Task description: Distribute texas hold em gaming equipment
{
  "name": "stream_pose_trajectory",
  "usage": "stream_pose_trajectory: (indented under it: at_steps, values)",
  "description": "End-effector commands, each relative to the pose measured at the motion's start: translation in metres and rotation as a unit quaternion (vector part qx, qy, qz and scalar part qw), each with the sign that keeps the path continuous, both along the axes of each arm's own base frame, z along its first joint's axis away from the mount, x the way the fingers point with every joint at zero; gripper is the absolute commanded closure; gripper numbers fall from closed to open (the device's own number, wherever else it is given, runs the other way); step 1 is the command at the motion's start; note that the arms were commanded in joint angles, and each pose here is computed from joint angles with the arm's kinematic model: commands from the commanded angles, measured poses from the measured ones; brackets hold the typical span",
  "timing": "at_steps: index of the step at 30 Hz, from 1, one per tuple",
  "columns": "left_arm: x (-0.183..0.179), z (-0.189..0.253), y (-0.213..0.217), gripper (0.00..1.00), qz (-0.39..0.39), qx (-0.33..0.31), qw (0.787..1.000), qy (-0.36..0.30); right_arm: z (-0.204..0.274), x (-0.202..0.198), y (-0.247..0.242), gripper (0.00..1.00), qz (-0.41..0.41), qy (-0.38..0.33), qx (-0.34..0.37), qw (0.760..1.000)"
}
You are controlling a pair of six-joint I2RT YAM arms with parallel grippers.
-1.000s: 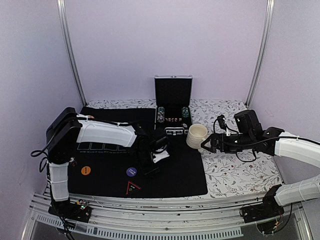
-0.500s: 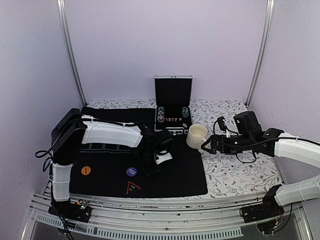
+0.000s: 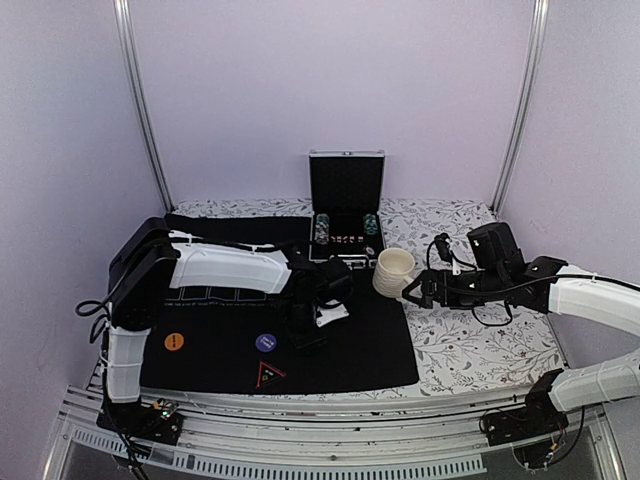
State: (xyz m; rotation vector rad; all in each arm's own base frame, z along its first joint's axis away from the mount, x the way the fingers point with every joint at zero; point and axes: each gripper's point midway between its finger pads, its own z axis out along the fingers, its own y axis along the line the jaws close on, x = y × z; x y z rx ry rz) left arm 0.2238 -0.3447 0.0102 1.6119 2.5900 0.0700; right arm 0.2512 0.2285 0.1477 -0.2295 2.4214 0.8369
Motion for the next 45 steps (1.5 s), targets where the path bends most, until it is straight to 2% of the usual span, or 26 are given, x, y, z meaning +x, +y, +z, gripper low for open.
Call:
stream_pose_trajectory:
  at_steps: [1,10,15,22,28,45]
  values:
    - [-0.009,-0.020,-0.025,0.46,-0.019,-0.036,0.999,0.017,0.003,0.001,-0.002,0.01,-0.003,-0.010,0.003,1.000]
    - [-0.011,-0.010,-0.035,0.48,-0.026,-0.061,0.998,0.022,0.001,0.001,-0.004,0.01,-0.006,-0.010,0.000,1.000]
    - [-0.010,-0.002,-0.039,0.46,-0.030,-0.077,0.996,0.018,-0.002,-0.001,-0.004,0.01,-0.005,-0.005,0.000,1.000]
    - [-0.004,-0.023,-0.010,0.49,-0.020,-0.009,1.000,0.004,-0.002,-0.003,-0.006,0.01,-0.008,-0.004,0.002,1.000]
    - [-0.001,-0.030,0.014,0.44,0.003,0.031,0.999,0.015,-0.001,-0.004,-0.008,0.01,-0.011,-0.007,0.003,1.000]
    - [-0.012,-0.033,0.039,0.45,0.007,0.058,0.998,0.035,0.001,-0.005,-0.007,0.01,-0.009,-0.008,0.006,1.000]
